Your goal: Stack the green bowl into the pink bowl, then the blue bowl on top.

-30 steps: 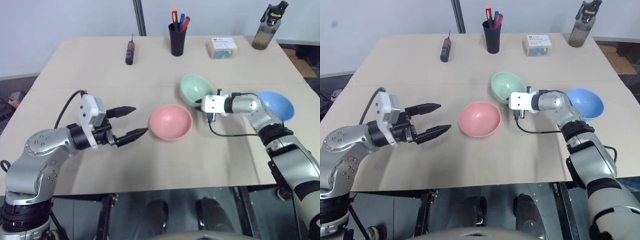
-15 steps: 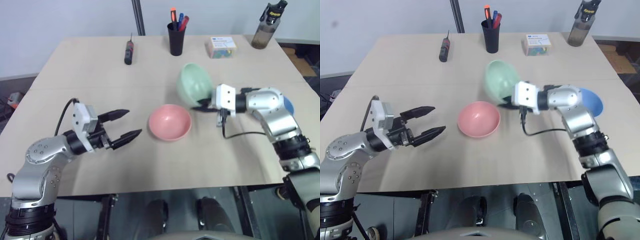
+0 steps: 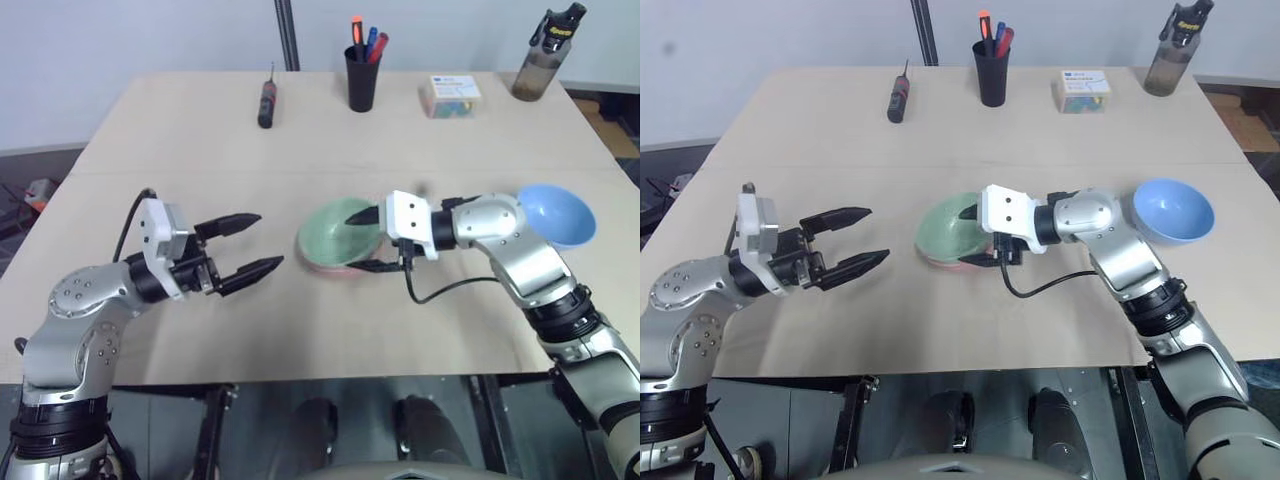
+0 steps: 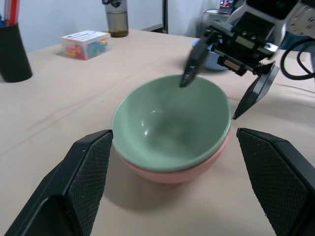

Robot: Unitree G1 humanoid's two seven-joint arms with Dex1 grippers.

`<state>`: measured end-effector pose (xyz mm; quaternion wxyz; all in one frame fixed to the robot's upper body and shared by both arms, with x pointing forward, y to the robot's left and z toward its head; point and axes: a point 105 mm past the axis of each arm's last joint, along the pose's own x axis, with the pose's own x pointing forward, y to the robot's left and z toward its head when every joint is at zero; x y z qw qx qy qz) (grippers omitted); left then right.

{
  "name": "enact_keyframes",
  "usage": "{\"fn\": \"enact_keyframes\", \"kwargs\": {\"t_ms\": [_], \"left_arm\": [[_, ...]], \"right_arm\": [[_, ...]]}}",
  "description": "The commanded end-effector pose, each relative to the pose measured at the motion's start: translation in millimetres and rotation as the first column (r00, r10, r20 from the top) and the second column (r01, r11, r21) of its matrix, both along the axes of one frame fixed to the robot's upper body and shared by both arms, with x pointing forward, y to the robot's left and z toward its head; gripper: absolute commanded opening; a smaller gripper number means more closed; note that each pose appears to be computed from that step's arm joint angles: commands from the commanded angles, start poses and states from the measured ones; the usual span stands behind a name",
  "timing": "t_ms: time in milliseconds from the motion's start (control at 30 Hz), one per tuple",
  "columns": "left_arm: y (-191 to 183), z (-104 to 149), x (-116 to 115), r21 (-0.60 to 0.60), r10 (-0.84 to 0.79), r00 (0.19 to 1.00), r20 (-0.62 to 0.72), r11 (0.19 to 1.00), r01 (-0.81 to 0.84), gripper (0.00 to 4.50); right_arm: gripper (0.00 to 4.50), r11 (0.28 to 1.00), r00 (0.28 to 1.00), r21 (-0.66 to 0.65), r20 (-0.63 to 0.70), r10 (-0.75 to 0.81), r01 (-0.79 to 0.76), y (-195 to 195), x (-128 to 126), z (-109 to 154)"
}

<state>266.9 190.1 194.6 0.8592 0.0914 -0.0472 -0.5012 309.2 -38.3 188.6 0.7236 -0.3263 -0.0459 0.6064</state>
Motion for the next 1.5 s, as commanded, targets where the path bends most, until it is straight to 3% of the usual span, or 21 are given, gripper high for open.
{"fn": "enact_keyframes", "kwargs": {"t_ms": [33,133,267,400,533,567,667,867,933,1000,1067,1133,1233,1300,1500], "left_arm": [[-13,16,-6,0.008,-0.085,0.995,0.049,0.996,0.085,4.29],[-22,22,-7,0.0,-0.136,0.989,0.051,0.991,0.136,4.29],[-33,33,-6,-0.036,-0.215,0.976,0.035,0.976,0.217,4.4],[-44,40,3,-0.049,-0.231,0.971,0.066,0.971,0.234,4.4],[-49,45,6,-0.04,-0.253,0.964,0.085,0.966,0.257,4.4],[-49,45,6,-0.039,-0.253,0.963,0.089,0.966,0.257,4.46],[-48,47,7,-0.034,-0.243,0.965,0.097,0.968,0.247,4.5],[-46,44,5,-0.033,-0.231,0.968,0.095,0.971,0.235,4.5],[-46,44,5,-0.034,-0.224,0.97,0.097,0.973,0.228,4.5],[-46,44,6,-0.035,-0.216,0.971,0.098,0.975,0.221,4.5],[-44,42,6,-0.037,-0.202,0.974,0.099,0.978,0.207,4.5],[-41,41,8,-0.046,-0.183,0.979,0.094,0.981,0.188,4.5],[-33,34,11,-0.054,-0.142,0.987,0.075,0.988,0.146,4.5],[-25,24,10,-0.039,-0.117,0.992,0.052,0.992,0.119,4.5],[-5,14,-2,-0.001,-0.086,0.996,0.004,0.996,0.086,4.5]], "right_arm": [[4.34,0.974,0.984,0.16,0.05,-0.172,0.162,-37,-3,39],[4.34,0.891,0.92,0.255,0.008,-0.391,0.377,-80,3,50],[4.44,0.652,0.66,0.218,0.046,-0.75,0.726,-164,25,33],[4.44,0.497,0.505,0.156,-0.011,-0.863,0.854,-206,31,-3],[4.44,0.423,0.434,0.116,-0.086,-0.897,0.898,-222,40,-31],[4.22,0.414,0.425,0.116,-0.097,-0.9,0.903,-223,42,-34],[3.3,0.426,0.439,0.12,-0.119,-0.89,0.897,-221,47,-36],[0.69,0.461,0.473,0.12,-0.099,-0.876,0.879,-215,50,-34],[0.05,0.472,0.483,0.12,-0.089,-0.871,0.873,-214,51,-32],[0.05,0.482,0.494,0.126,-0.086,-0.865,0.867,-211,52,-29],[0.05,0.538,0.549,0.123,-0.071,-0.833,0.834,-200,49,-23],[0.05,0.64,0.661,0.175,-0.109,-0.743,0.748,-171,41,-9],[0.05,0.823,0.863,0.262,-0.134,-0.486,0.504,-110,14,16],[0.05,0.884,0.932,0.298,-0.157,-0.327,0.361,-75,-4,28],[0.05,0.95,0.981,0.309,-0.195,0.013,0.049,15,-38,35]]}}
